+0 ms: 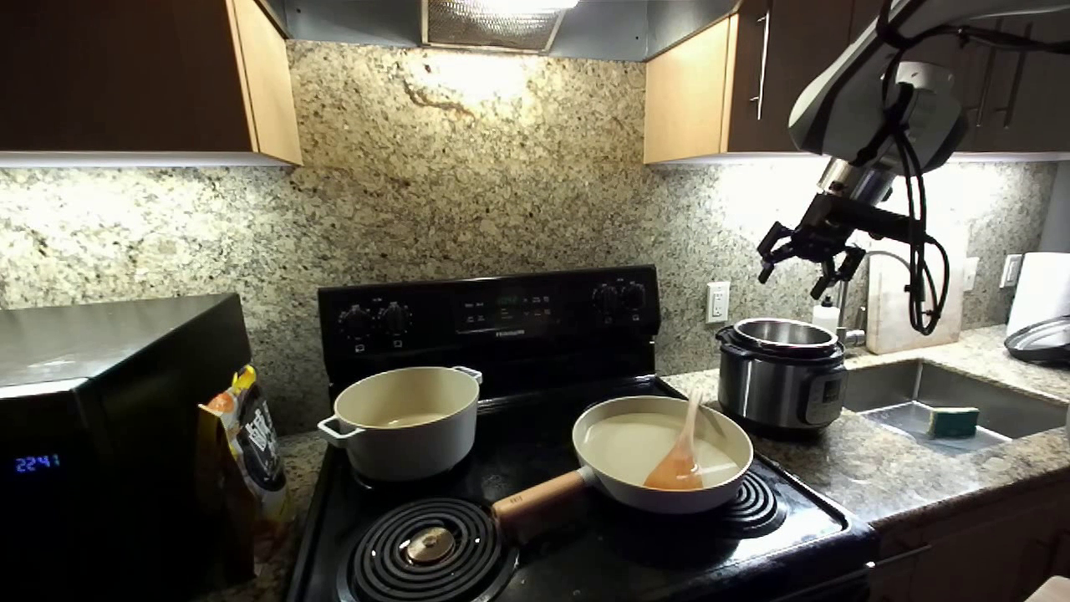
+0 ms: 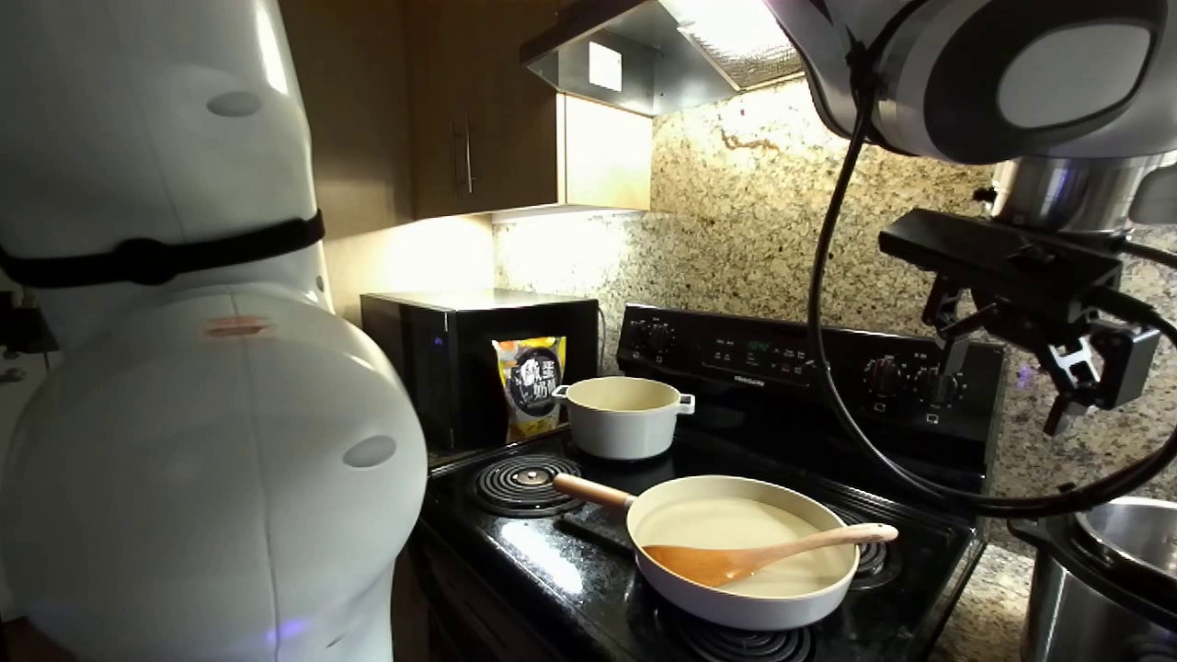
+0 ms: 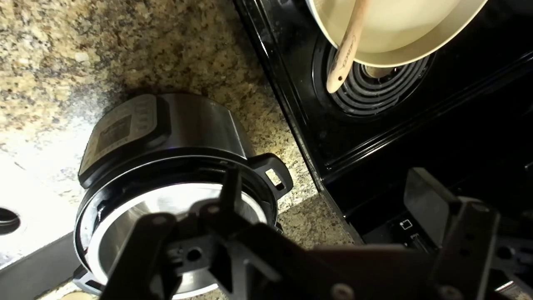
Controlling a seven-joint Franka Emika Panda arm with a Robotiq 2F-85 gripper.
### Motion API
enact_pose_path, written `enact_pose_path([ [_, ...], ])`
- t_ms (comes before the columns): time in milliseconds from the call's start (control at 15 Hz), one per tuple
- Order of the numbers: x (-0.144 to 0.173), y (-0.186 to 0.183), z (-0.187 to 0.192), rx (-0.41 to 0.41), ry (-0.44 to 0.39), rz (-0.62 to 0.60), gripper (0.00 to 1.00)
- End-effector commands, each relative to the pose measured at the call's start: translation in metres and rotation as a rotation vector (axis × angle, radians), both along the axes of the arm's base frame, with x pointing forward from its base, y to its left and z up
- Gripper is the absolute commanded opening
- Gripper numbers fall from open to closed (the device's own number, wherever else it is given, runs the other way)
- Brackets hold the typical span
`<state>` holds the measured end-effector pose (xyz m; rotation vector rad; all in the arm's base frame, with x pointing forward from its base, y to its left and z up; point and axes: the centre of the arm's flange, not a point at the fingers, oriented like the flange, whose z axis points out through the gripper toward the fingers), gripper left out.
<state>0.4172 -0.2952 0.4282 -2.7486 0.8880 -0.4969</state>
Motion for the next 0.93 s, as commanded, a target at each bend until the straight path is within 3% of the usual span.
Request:
enact_pose_path([
  [0,0.007,-0.009,-0.008,0.009,0.004,0.009,1.0],
  [600,0.05,-0.027,-0.08,0.038,0.091,0.021,1.0],
  [667,0.05,-0.014,-0.06,0.044,0.102,0.031,1.0],
  [867,0.064,-0.008,-0.064,0.025,0.11,0.055,1.0],
])
